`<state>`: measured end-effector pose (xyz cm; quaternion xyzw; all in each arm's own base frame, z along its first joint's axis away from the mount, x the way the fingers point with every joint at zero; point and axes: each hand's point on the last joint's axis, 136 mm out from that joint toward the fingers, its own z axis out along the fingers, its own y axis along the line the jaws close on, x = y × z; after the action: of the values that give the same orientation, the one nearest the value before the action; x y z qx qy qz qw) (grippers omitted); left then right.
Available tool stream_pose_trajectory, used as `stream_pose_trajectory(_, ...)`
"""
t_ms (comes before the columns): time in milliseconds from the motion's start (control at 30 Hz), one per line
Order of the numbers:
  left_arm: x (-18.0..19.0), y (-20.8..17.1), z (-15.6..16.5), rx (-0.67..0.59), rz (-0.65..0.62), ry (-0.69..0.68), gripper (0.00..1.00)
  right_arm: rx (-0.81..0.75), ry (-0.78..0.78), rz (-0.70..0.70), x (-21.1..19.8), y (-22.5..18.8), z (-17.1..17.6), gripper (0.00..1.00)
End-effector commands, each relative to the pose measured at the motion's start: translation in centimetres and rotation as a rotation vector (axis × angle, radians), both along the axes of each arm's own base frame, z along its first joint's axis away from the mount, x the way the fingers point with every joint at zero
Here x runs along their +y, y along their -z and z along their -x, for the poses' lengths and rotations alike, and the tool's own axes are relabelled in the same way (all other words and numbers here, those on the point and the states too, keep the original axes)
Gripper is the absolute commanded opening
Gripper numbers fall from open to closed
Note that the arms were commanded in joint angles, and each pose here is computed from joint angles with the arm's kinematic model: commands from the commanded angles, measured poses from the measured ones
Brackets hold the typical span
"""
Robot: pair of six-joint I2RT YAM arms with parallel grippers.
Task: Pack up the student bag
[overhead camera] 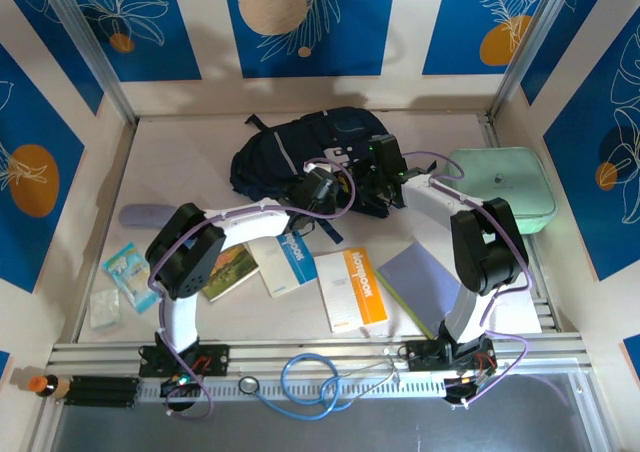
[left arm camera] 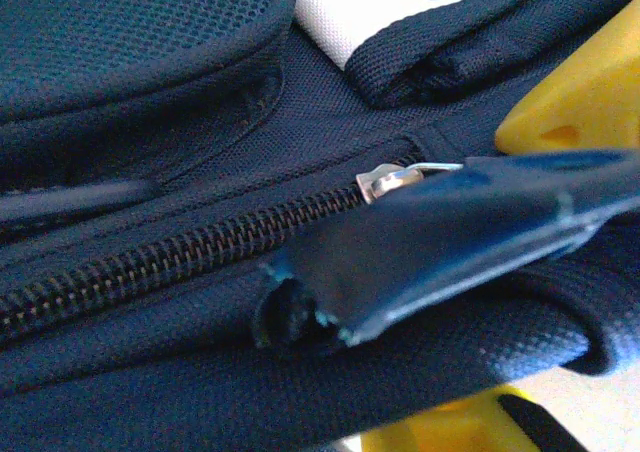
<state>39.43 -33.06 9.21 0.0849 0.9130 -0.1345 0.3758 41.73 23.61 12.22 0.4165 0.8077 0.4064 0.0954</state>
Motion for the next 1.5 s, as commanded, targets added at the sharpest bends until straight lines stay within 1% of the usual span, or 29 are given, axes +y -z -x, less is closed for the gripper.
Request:
stream_pose_trajectory(0,-0.2,-1.4,-1.0,-0.054,0.001,-0.005,0.16,-0.068,-0.082,-0.093,2.0,-3.8,0.1,0.03)
stream_pose_trajectory(167,1.1,-0.4,0.0,-0.024,-0.026,-0.006,0.07,-0.081,-0.073,-0.070,1.4,-3.8,0.1,0.03)
stream_pose_trajectory(267,2.2,-0.4,0.8,-0.001,-0.036,0.001,0.00,-0.091,-0.066,-0.046,0.8,-3.9,0.0,0.03)
stream_pose_trajectory(367,3.5,-0.4,1.7,0.019,-0.020,0.023,0.00,-0.113,-0.071,-0.007,0.2,-3.9,-0.2,0.02)
stream_pose_trajectory(533,6.5,-1.0,2.8,-0.001,0.004,0.053,0.00,-0.139,-0.092,0.070,-0.9,-3.6,-0.4,0.03)
stream_pose_trajectory(700,9.7,-0.7,4.3,0.069,0.056,0.089,0.00,-0.146,-0.110,0.123,-1.6,-2.8,-0.3,0.03)
stream_pose_trajectory(767,10.9,-0.2,5.0,0.090,0.045,0.098,0.00,-0.152,-0.118,0.136,-1.9,-2.7,-0.4,0.03)
stream_pose_trajectory(867,12.5,0.2,5.6,0.119,-0.009,0.106,0.00,-0.168,-0.133,0.172,-2.3,-2.5,-0.8,0.03)
stream_pose_trajectory(1033,13.4,0.2,5.8,0.162,-0.073,0.145,0.00,-0.239,-0.182,0.238,-3.3,-2.9,-2.6,0.03)
stream_pose_trajectory(1133,12.5,-0.2,5.7,0.178,-0.049,0.183,0.00,-0.253,-0.227,0.288,-4.0,-1.7,-3.5,0.04)
stream_pose_trajectory(1267,10.4,-0.4,6.1,0.231,-0.004,0.229,0.00,-0.250,-0.245,0.352,-5.0,1.8,-3.9,0.09)
stream_pose_trajectory(1333,9.4,-0.3,6.3,0.253,0.025,0.234,0.00,-0.230,-0.243,0.361,-5.5,3.2,-4.1,0.14)
stream_pose_trajectory(1400,8.1,-0.3,6.6,0.285,0.052,0.262,0.00,-0.214,-0.236,0.374,-6.4,3.5,-4.1,0.27)
stream_pose_trajectory(1467,7.1,-0.3,6.9,0.311,0.049,0.288,0.00,-0.216,-0.226,0.399,-7.1,2.9,-3.6,0.36)
